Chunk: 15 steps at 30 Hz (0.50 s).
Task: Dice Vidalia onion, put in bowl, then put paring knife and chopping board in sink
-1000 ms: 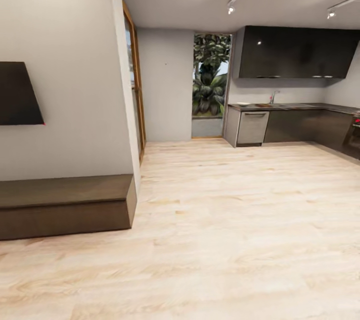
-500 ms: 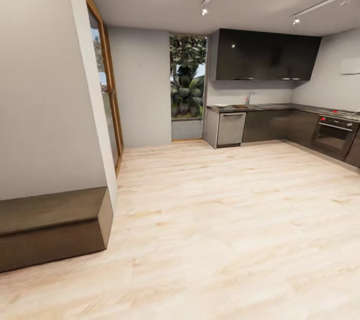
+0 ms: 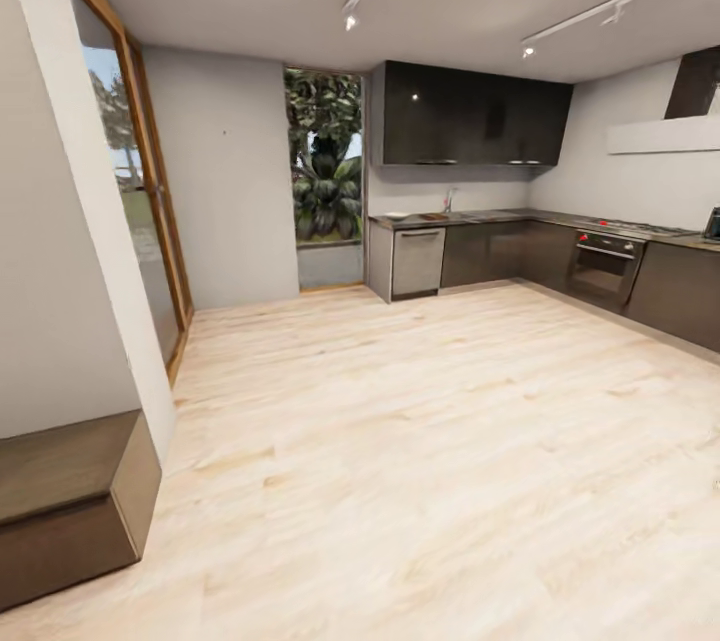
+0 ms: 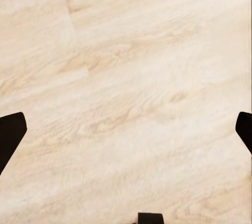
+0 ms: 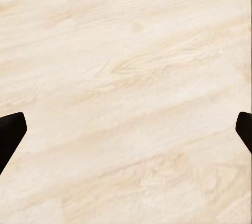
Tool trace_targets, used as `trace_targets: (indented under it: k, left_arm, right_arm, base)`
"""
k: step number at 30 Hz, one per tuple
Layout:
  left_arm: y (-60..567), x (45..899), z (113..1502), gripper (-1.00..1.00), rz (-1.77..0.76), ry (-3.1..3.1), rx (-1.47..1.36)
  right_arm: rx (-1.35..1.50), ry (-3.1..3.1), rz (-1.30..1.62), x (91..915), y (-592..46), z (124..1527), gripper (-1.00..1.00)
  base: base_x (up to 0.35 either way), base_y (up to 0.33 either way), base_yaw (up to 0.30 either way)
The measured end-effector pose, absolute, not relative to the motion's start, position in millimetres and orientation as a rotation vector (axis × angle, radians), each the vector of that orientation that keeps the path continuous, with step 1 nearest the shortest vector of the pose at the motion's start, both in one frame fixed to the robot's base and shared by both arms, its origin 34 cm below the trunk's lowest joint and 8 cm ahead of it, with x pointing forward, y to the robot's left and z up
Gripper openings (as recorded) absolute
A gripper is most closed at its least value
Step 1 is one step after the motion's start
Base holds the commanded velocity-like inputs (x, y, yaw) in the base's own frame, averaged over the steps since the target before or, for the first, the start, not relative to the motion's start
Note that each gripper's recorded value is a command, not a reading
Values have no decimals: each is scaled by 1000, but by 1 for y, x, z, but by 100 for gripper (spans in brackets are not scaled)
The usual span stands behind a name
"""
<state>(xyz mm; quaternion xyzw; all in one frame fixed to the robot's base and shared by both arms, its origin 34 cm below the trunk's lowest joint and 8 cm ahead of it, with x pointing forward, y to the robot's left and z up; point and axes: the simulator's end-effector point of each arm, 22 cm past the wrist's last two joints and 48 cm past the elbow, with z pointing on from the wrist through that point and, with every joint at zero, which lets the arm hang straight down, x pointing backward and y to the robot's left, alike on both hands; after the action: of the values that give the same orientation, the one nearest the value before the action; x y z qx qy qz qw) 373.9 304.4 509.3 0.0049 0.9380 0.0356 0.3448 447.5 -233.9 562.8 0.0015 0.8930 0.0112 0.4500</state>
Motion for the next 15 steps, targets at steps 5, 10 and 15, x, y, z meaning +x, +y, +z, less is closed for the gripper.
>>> trace_targets:
  k: [5, 10, 15]
  left_arm:
    - [305, 375, 510, 100, 93, 2432, 13]
    - [305, 376, 511, 100, 93, 2428, 13]
    - [305, 377, 512, 100, 93, 2425, 12]
  right_arm:
    - [4, 2204, 28, 448, -234, 564, 100]
    - [4, 2201, 28, 449, -234, 565, 100]
    - [4, 2197, 28, 450, -234, 566, 100]
  base:
    - [320, -119, -256]
    - [321, -113, -251]
    - [320, -109, -249]
